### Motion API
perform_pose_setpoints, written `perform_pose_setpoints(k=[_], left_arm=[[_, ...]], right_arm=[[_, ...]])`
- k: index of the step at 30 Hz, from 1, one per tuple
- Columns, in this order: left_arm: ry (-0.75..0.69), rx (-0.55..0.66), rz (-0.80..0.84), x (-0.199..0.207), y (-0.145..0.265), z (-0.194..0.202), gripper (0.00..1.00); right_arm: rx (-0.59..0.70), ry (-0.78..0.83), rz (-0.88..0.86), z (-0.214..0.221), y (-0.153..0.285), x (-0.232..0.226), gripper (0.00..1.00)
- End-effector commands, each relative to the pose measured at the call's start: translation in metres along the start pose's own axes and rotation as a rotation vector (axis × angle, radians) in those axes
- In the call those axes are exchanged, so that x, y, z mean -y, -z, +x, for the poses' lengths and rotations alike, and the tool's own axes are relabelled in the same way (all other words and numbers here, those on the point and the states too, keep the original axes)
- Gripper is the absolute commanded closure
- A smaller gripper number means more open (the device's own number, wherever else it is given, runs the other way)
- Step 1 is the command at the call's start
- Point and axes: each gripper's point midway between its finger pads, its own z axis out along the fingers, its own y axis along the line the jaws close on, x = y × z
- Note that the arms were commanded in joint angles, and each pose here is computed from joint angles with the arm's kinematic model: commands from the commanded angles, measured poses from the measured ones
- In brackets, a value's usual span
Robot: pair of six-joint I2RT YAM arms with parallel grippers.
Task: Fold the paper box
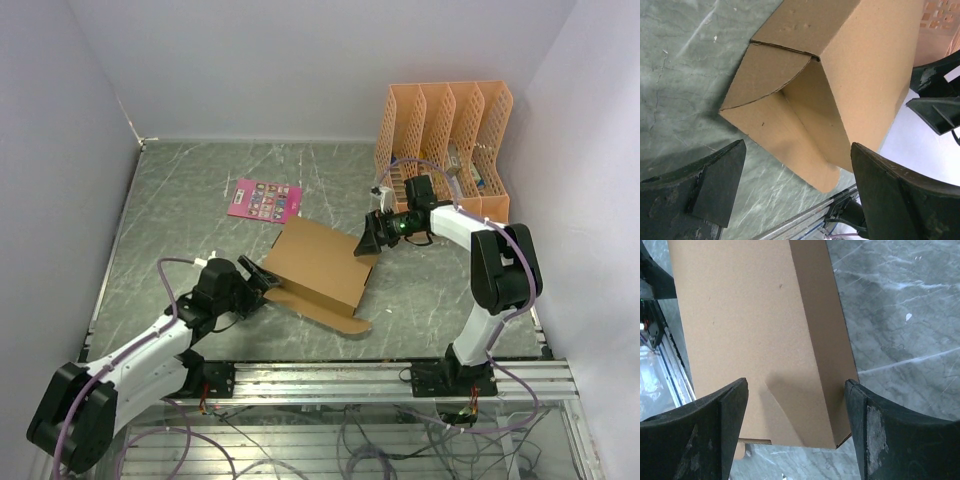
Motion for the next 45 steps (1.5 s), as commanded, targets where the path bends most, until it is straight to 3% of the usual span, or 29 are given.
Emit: perform_pose_setpoints(k=[1, 27, 38, 42, 45], left_arm=[[0.025, 0.064, 0.036, 0.011, -0.003, -0.01, 0.04], [-0.093, 0.125, -0.049, 0.02, -0.028, -0.032, 0.09], [-0.179, 0.087, -0.103, 0.024, -0.053, -0.038, 0.13], [-0.203, 0.082, -0.126, 0.022, -0.059, -0.044, 0.15], [-0.224, 0.08, -0.136, 0.023, -0.06, -0.046, 0.16]], right_arm=[[0.004, 0.016, -0.014, 0.003, 0.002, -0.01, 0.25], [-0.089, 0.029, -0.054, 0.048, 0.004, -0.033, 0.32], [-0.113, 0.059, -0.052, 0.06, 0.013, -0.044, 0.35], [-0.129, 0.082, -0.034, 0.057, 0.015, -0.039, 0.32], [-0.14, 0.147, 0.011, 0.046, 0.021, -0.032, 0.23]])
